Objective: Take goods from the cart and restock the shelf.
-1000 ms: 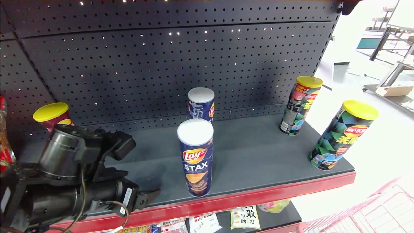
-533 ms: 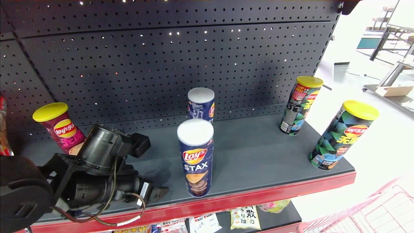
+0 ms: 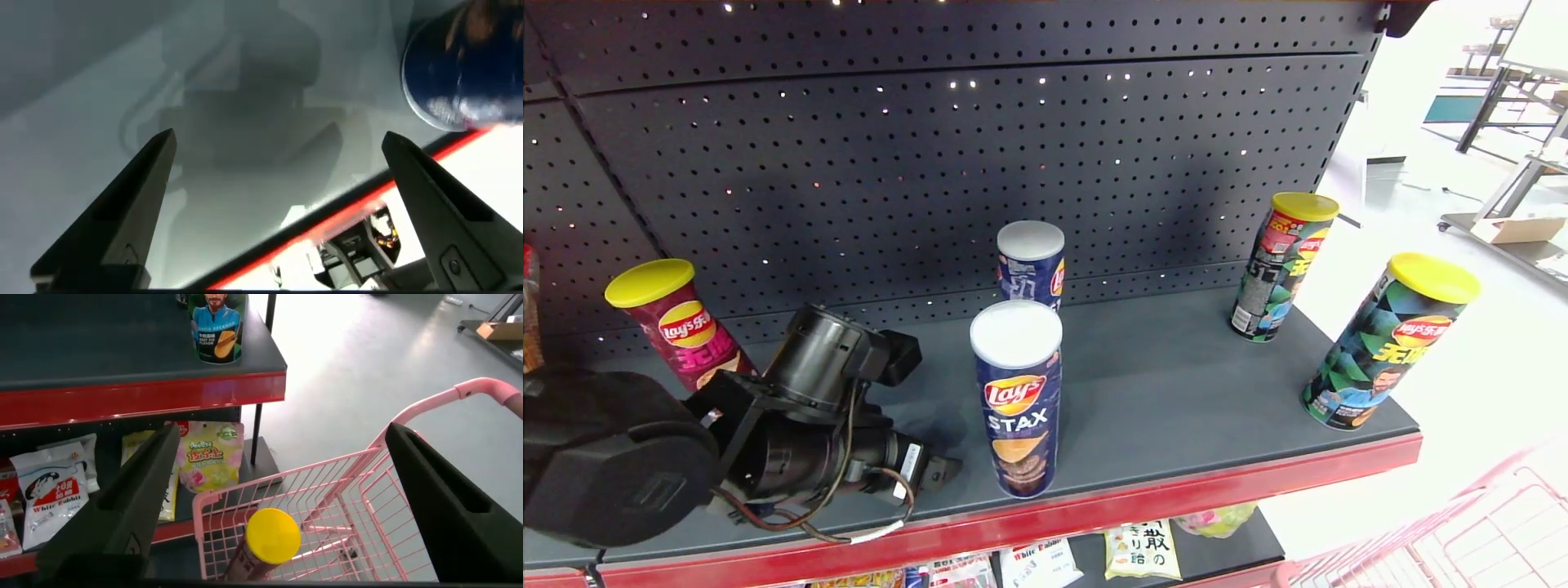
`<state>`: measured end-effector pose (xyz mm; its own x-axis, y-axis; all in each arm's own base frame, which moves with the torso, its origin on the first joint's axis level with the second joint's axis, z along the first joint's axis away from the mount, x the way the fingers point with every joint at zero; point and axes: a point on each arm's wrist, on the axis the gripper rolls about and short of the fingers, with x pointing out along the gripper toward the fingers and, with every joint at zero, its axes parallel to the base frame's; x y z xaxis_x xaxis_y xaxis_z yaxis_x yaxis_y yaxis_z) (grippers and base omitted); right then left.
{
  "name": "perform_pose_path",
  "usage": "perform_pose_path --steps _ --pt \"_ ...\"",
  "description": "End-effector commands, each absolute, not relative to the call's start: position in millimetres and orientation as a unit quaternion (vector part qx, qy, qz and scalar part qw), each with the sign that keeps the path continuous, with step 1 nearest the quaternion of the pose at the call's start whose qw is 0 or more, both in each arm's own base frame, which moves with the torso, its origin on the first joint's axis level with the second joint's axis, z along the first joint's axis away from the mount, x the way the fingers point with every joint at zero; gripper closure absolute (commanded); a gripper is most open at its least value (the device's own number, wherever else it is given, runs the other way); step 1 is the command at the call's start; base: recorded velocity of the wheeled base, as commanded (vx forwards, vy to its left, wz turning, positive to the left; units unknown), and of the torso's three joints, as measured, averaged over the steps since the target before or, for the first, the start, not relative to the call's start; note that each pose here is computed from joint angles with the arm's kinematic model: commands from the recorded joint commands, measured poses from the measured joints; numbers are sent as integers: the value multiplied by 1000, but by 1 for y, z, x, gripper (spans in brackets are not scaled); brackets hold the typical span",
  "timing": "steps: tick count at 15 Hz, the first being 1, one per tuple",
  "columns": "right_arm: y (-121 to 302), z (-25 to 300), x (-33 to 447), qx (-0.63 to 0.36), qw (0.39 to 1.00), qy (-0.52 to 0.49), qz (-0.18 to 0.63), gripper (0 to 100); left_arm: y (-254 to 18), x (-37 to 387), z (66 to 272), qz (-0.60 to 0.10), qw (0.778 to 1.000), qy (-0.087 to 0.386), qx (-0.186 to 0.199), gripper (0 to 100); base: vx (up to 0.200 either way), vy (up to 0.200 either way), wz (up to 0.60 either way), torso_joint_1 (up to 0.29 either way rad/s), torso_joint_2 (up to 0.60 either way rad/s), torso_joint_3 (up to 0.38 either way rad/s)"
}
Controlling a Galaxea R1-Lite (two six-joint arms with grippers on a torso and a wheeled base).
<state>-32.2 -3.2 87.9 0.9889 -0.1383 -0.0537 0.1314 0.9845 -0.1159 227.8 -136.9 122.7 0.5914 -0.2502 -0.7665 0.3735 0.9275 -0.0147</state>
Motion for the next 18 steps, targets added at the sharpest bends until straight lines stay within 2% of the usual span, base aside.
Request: perform_pose_path --steps 1,18 --pt "-3 88 -32 -56 996 31 -67 0 -142 236 120 -174 889 418 75 0 0 0 0 0 0 0" --pt "-3 88 -32 -55 996 31 -68 0 -158 250 113 -175 886 422 81 0 0 0 0 0 0 0"
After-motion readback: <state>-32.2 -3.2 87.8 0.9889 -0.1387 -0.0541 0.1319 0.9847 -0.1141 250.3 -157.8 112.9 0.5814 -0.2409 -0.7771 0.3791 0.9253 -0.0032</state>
